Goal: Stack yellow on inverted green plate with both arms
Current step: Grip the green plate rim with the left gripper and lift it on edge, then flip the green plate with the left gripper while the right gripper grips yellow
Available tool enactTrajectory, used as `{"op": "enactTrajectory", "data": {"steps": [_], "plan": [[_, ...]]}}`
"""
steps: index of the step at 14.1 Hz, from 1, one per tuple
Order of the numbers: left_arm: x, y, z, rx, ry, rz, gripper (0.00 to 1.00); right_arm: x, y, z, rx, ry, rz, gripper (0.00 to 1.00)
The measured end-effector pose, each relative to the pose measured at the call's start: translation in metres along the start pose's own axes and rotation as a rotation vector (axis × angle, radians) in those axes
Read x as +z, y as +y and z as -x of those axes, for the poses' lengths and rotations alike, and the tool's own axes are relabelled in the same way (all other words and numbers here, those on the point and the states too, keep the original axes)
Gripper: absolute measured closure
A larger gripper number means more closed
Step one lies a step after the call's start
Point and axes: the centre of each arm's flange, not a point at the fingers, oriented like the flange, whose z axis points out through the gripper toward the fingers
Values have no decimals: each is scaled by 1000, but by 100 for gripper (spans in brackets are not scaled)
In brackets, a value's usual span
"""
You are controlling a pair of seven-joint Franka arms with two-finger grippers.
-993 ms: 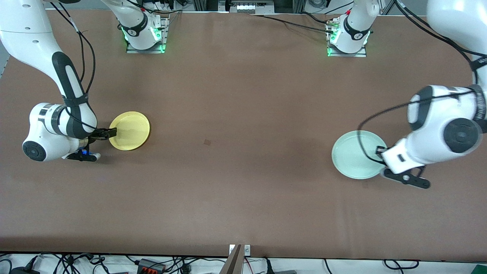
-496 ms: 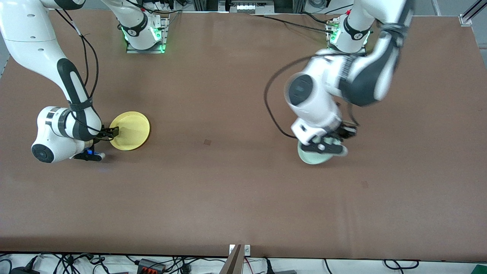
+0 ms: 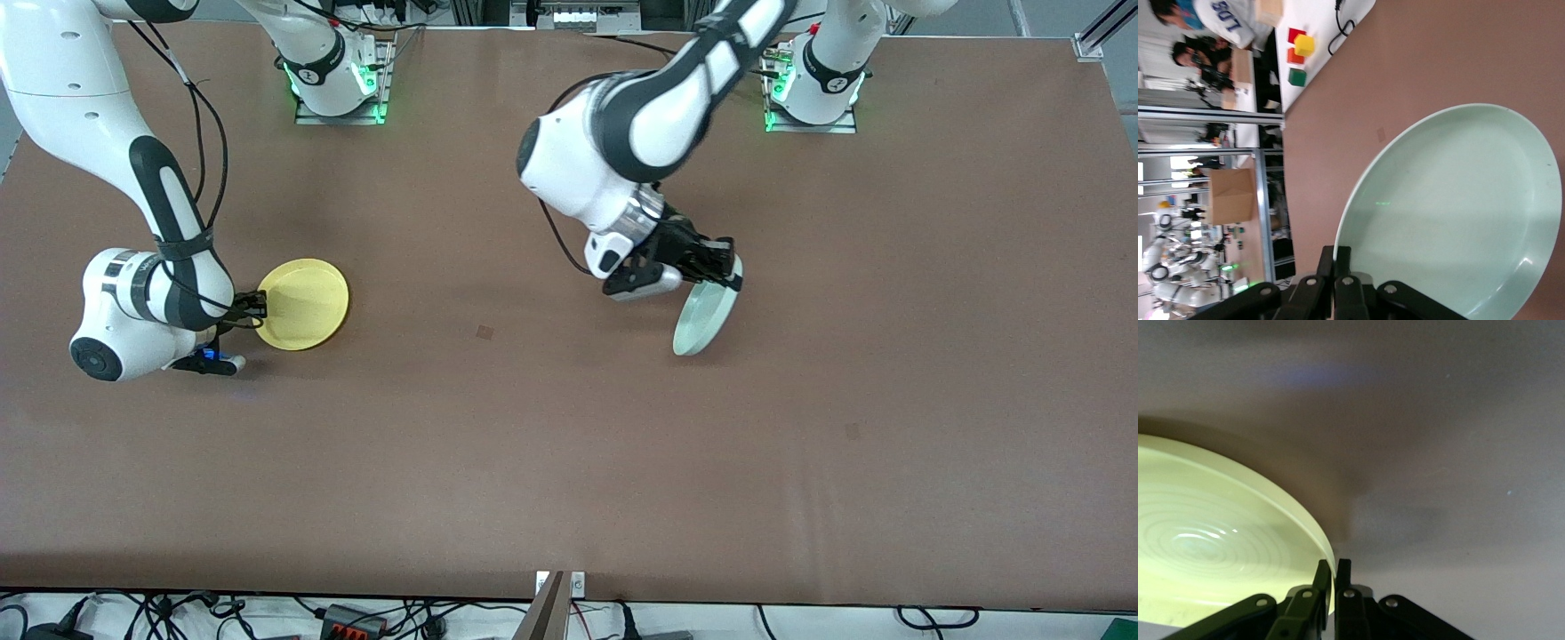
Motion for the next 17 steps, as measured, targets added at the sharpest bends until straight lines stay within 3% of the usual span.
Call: {"op": "enactTrajectory", "data": {"steps": [3,5,7,12,17], "plan": [[-11,56,11,-53,73,-89,97,-36,-3,7,-7,-12,-6,97],[-7,68,12,-91,75,-98,97,-69,-4,18,-8,-36,-13,97],[-4,91,19,-122,82,-110,97,-105,-8,28,-12,-26,-32,97],[10,134,31,-201,91,-148,97,-168,-41,43,-62,49,-196,97],[4,137,29,-260,103,-134,97,-167,-96,45,-130,38,-259,97]]}}
